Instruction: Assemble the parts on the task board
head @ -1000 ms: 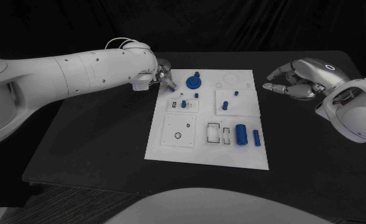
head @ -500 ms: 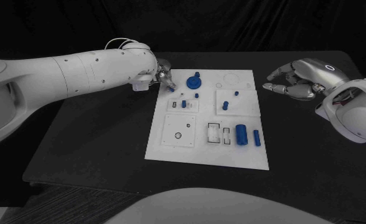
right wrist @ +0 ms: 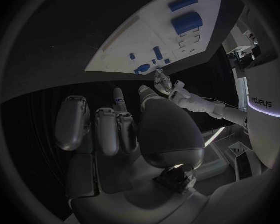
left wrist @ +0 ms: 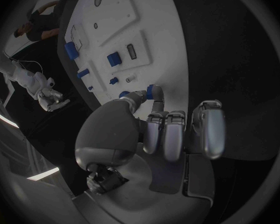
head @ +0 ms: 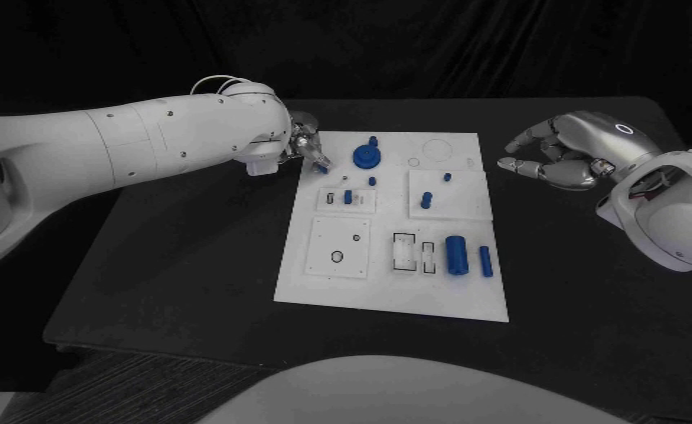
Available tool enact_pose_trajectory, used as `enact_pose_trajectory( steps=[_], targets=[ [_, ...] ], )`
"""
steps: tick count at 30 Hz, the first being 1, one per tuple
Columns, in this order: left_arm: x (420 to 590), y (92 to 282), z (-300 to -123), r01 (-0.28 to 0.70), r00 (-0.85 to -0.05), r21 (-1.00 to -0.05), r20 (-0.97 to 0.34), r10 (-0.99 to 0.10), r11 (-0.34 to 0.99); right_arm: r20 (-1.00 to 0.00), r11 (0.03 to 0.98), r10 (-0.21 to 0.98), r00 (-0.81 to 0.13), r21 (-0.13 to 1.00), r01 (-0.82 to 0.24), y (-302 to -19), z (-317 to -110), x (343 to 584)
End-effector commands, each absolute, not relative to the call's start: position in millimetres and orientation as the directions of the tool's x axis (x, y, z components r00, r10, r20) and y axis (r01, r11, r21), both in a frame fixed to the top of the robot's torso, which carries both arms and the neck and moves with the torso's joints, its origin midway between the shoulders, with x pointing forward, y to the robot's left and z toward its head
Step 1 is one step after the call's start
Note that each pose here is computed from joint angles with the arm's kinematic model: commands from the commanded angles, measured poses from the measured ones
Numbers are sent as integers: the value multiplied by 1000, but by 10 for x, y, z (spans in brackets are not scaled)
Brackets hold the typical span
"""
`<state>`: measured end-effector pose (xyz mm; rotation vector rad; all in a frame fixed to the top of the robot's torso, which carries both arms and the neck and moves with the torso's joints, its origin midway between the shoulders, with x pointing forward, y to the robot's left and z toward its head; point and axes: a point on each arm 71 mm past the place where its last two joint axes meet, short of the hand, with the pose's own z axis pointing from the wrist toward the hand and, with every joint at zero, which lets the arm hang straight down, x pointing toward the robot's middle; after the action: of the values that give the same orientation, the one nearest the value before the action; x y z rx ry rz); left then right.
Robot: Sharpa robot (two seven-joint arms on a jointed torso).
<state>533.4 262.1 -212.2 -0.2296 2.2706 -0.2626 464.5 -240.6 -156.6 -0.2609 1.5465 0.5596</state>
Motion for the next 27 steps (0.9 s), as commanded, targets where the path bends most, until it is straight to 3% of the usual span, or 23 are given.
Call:
enact_pose_trajectory(
  steps=[1, 16, 27],
  targets=[
    [5290, 2629, -2102, -117, -624, -318, -714, -319, 941, -982, 860, 176, -66, 186, -476, -2423, -1575, 4644],
    [4942, 2639, -2077, -150, -684, -356, -636, -357, 922, -982, 860, 180, -64, 189, -474, -2422, -1578, 4633],
    [4825, 2573, -2059, -117, -667, -362, -661, -344, 925, -981, 860, 187, -60, 193, -473, -2430, -1595, 4620]
  ],
)
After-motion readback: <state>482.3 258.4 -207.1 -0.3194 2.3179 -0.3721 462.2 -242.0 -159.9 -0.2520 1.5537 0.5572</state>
